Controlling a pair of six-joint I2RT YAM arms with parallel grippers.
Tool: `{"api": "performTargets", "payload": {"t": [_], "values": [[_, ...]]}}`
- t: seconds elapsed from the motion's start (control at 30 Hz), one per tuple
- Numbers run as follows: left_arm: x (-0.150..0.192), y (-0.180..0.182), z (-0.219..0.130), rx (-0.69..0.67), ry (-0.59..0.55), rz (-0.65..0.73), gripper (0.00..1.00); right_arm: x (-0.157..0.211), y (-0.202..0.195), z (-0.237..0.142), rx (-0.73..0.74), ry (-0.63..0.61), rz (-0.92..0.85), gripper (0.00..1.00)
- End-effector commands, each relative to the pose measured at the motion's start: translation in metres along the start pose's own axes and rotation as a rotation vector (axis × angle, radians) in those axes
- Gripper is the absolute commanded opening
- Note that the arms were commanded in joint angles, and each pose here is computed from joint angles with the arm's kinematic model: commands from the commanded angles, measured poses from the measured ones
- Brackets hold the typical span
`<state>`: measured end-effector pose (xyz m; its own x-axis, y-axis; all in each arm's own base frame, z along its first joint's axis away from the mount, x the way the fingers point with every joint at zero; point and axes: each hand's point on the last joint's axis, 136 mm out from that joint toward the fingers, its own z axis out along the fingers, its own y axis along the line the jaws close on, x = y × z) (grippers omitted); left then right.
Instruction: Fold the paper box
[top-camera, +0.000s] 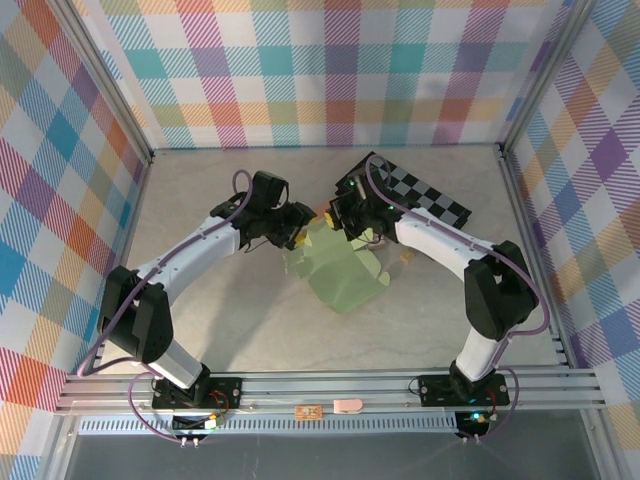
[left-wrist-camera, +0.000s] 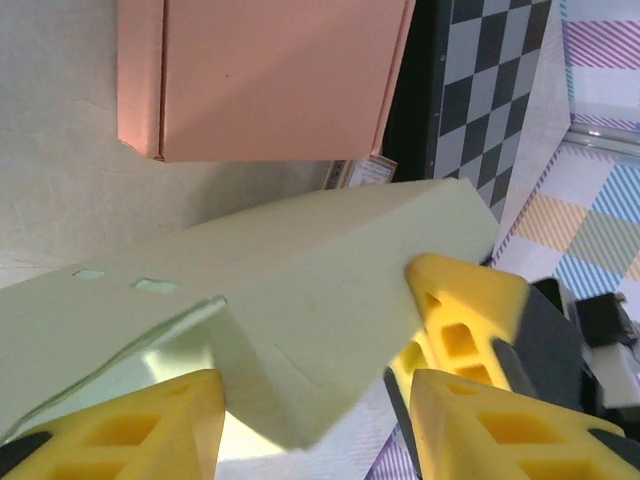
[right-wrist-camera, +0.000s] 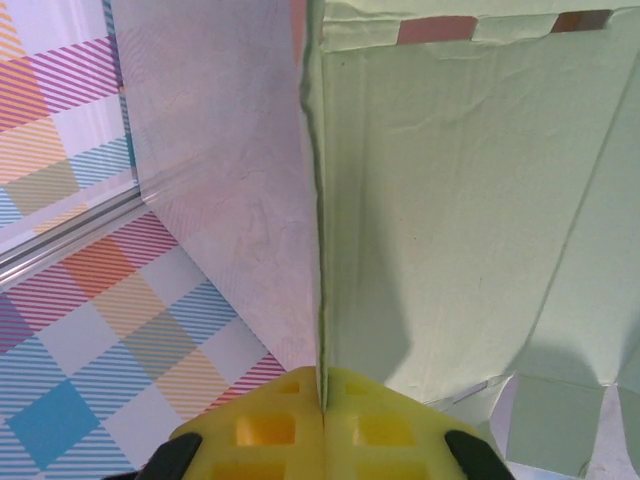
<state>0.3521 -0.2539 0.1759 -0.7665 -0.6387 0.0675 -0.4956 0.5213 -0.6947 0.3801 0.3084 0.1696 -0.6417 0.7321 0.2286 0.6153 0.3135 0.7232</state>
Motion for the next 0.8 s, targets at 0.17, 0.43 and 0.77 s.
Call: {"api": "performTargets", "payload": {"t": [0.17,0.43,0.77], "values": [[-0.006,-0.025,0.0,0.09,-0.021,-0.022,0.43,0.006,0.01,-0.012,-0.038,0.006,0.008,0.0],[-0.004,-0.023,-0.014,0.086,-0.023,0.02,0.44,0.005,0.001,-0.012,-0.026,0.002,0.006,0.0],[-0.029,0.019,-0.088,0.04,-0.129,0.155,0.57,0.005,-0.014,-0.025,-0.036,-0.065,0.029,0.0]]}}
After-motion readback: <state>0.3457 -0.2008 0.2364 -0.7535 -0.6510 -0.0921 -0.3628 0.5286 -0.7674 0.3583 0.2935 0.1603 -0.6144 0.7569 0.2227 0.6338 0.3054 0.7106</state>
